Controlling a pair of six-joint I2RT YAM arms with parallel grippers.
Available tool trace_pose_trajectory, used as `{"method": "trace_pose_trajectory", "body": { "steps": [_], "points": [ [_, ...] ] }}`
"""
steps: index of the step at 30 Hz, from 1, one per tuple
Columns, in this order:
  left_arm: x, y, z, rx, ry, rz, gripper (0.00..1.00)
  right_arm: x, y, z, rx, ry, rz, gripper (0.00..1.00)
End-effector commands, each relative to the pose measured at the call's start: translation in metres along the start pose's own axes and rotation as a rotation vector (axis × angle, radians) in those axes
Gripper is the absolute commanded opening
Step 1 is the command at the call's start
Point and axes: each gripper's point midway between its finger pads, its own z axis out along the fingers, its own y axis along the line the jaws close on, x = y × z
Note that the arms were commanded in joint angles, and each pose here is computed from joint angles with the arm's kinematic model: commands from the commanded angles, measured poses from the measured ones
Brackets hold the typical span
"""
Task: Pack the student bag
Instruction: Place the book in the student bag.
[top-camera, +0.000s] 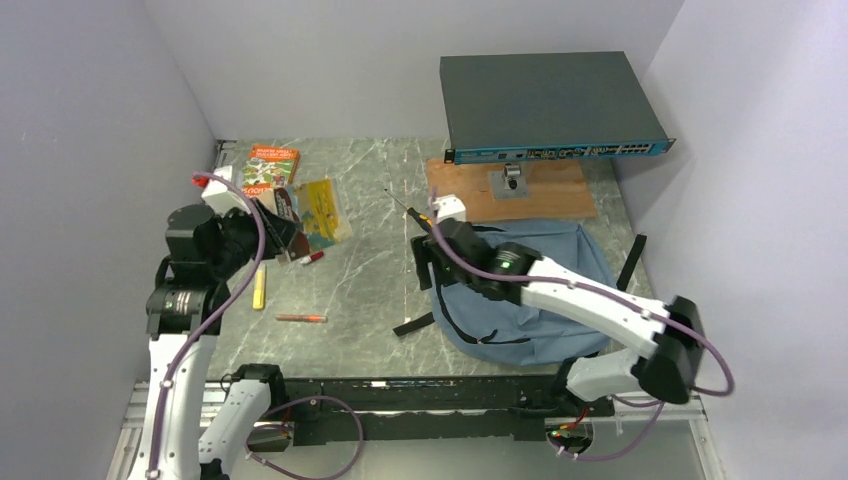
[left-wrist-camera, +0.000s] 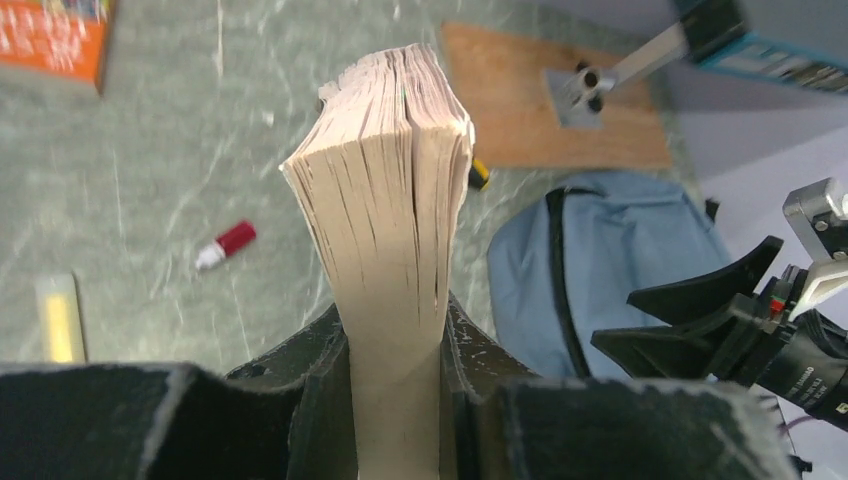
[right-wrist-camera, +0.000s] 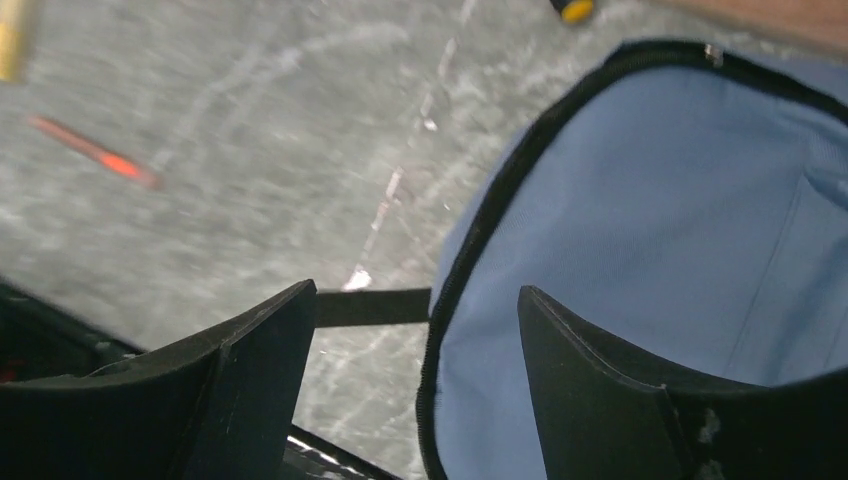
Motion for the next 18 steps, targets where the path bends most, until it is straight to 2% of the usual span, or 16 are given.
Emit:
{"method": "trace_pose_trajectory", "body": {
  "steps": [1,5,10,18],
  "points": [
    [0.009,-0.006,0.016,0.072,0.029,-0.020,0.00,0.020,-0.023,0.006,0.240,0.098,-0.097,0.76],
    [0.023,-0.012,0.029,0.141,0.094,-0.066,0.00,0.028,-0.038,0.011,0.355,0.135,-0.144,0.71],
    [0.035,-0.017,0.040,0.198,0.141,-0.126,0.00,0.039,-0.037,0.019,0.354,0.177,-0.170,0.70],
    [0.040,-0.016,0.046,0.209,0.166,-0.134,0.00,0.053,-0.030,0.031,0.305,0.223,-0.192,0.73]
  ]
}}
